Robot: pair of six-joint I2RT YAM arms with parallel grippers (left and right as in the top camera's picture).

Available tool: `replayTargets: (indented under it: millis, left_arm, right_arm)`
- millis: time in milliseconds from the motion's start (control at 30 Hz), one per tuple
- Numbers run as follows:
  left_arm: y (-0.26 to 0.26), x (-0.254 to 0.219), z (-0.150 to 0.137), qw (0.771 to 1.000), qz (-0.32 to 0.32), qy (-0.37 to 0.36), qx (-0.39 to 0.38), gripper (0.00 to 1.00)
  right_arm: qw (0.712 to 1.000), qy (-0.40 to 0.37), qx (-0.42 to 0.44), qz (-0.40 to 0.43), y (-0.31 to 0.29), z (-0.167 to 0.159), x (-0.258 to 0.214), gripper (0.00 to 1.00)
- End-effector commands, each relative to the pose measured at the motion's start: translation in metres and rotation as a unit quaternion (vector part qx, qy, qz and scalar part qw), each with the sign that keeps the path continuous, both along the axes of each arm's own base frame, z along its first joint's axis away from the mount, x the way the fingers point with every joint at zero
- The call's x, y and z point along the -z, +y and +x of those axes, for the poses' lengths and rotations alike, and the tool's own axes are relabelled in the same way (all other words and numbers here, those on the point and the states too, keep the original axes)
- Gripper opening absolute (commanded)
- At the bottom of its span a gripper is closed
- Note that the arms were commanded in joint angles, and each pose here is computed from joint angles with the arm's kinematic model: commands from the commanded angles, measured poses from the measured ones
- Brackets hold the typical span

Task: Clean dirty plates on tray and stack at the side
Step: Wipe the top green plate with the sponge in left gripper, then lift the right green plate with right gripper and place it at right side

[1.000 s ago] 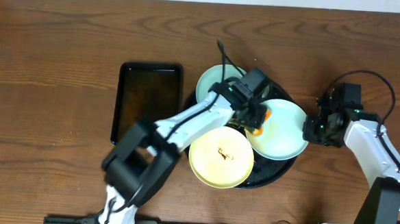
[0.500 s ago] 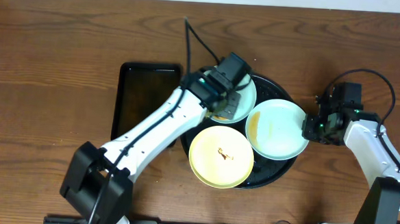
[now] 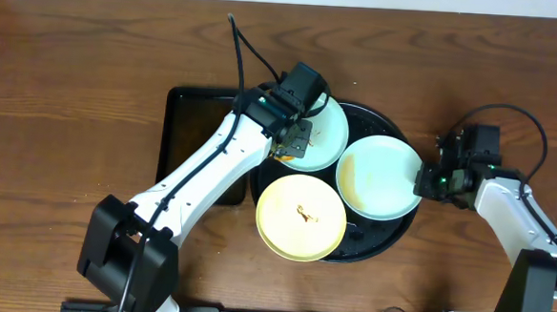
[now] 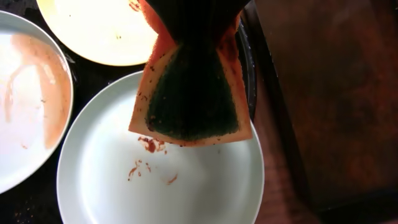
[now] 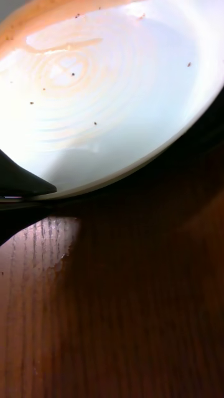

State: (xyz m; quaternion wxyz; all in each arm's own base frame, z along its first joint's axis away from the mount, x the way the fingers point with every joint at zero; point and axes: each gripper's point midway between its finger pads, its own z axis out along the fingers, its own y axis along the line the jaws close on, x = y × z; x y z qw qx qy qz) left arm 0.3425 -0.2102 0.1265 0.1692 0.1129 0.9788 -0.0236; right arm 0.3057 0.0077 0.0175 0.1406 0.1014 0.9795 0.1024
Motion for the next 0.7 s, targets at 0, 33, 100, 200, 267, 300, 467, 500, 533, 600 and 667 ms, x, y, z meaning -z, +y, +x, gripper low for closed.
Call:
replayTargets:
  millis: [0,33,100,200,267,300,467,500,533,600,667]
  left_arm:
    - [0.004,-0.009,0.000,1.000,0.005,-0.014,0.003,0.08]
    - [0.004,-0.009,0.000,1.000,0.005,-0.013,0.003,0.08]
    - [0.004,-0.009,0.000,1.000,0.005,-0.014,0.003,0.08]
    - [0.004,-0.009,0.000,1.000,0.005,-0.014,0.003,0.08]
    - [0.004,-0.009,0.000,1.000,0.005,-0.013,0.003,0.08]
    - [0.004,-0.009,0.000,1.000,0.005,-0.013,0.003,0.08]
    - [0.006,-0.008,-0.002,1.000,0.009,-0.008,0.003,0.08]
    - [0.006,-0.007,-0.002,1.000,0.009,-0.008,0.003,0.08]
    - [0.006,-0.007,-0.003,1.000,0.009,-0.007,0.003,0.08]
    - [0.006,-0.007,-0.003,1.000,0.009,-0.007,0.003,0.08]
    - [0.006,-0.007,-0.003,1.000,0.009,-0.007,0.003,0.09]
  right_arm:
    - [0.999,0.035,0.014,-0.012,-0.006,-0.017,0.014,0.01]
    - [0.999,0.030,0.014,-0.013,-0.006,-0.014,0.009,0.01]
    - [1.000,0.016,0.015,-0.014,-0.007,-0.007,-0.001,0.01]
    - [0.999,-0.022,0.015,-0.018,-0.009,0.008,-0.025,0.01]
    - [0.998,-0.054,0.013,-0.025,-0.011,0.018,-0.044,0.01]
    - [0.997,-0.064,0.013,-0.031,-0.013,0.020,-0.050,0.01]
    - [0.989,-0.121,0.008,-0.086,-0.028,0.024,-0.085,0.01]
    - [0.987,-0.127,0.007,-0.096,-0.030,0.024,-0.091,0.01]
    - [0.985,-0.133,0.009,-0.109,-0.033,0.023,-0.095,0.01]
    - [0.978,-0.142,0.020,-0.152,-0.042,0.020,-0.106,0.01]
    - [0.966,-0.152,0.031,-0.205,-0.050,0.017,-0.117,0.01]
